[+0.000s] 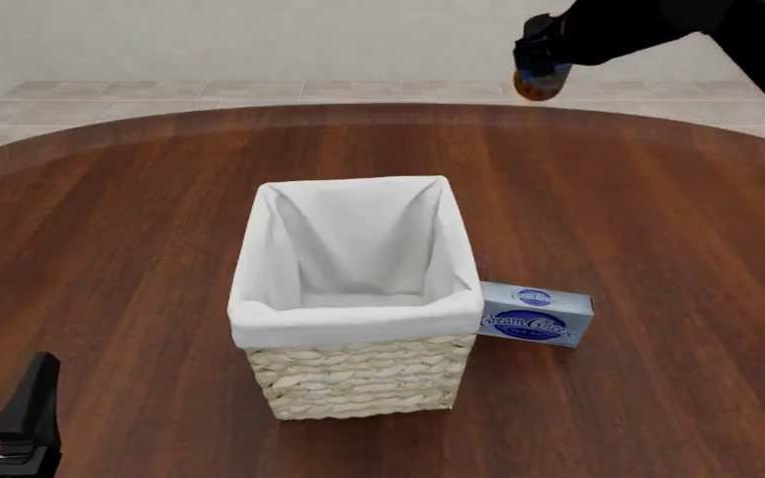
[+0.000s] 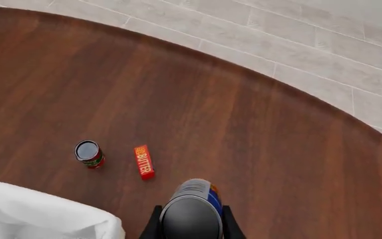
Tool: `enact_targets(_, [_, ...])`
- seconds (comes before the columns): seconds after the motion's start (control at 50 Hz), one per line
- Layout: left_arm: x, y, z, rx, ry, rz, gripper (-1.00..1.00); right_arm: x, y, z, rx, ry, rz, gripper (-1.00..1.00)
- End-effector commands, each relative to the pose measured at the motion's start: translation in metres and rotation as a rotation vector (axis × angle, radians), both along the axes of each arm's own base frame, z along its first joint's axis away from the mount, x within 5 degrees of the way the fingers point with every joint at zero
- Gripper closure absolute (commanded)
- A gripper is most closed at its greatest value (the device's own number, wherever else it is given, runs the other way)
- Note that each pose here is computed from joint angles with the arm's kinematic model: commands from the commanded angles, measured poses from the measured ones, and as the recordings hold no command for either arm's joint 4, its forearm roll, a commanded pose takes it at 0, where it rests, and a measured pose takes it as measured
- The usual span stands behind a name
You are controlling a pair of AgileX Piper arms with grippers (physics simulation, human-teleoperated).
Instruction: Pick up the alphabet soup and put it in the basket.
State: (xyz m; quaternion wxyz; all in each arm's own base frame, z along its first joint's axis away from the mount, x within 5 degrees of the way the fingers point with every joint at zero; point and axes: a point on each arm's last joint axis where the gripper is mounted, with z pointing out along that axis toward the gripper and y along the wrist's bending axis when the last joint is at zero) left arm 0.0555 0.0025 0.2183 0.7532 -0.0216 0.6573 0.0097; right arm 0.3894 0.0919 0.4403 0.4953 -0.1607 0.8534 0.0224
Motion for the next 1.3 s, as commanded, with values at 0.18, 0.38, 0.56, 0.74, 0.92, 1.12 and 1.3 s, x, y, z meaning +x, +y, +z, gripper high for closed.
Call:
enact_targets(0.18, [0.000,0.000,0.000,0.001,-0.001,-0.005,-1.00,-0.023,0.024,0.037,0.020,-0.051,0.073,1.00])
enact_targets(0.38, [0.000,0.000,0.000,-0.002,-0.002,-0.004,-1.00,-0.038,0.041,0.047,0.030,-0.058,0.123,1.00])
enact_targets(0.56, [0.000,0.000,0.000,-0.003,-0.004,-0.003,-1.00,-0.055,0.062,0.046,0.041,-0.048,0.187,1.00])
enact_targets(0.74, [0.000,0.000,0.001,-0.003,-0.007,0.000,-1.00,-0.064,0.075,0.049,0.048,-0.047,0.225,1.00])
enact_targets(0.92, [0.000,0.000,0.001,-0.003,-0.007,0.002,-1.00,-0.074,0.089,0.047,0.049,-0.035,0.272,1.00])
enact_targets(1.12, [0.000,0.000,0.000,-0.003,-0.005,0.001,-1.00,-0.086,0.105,0.043,0.042,-0.018,0.328,1.00])
enact_targets(1.3, [0.000,0.000,0.000,-0.004,-0.004,0.002,-1.00,-0.096,0.118,0.039,0.028,-0.002,0.375,1.00])
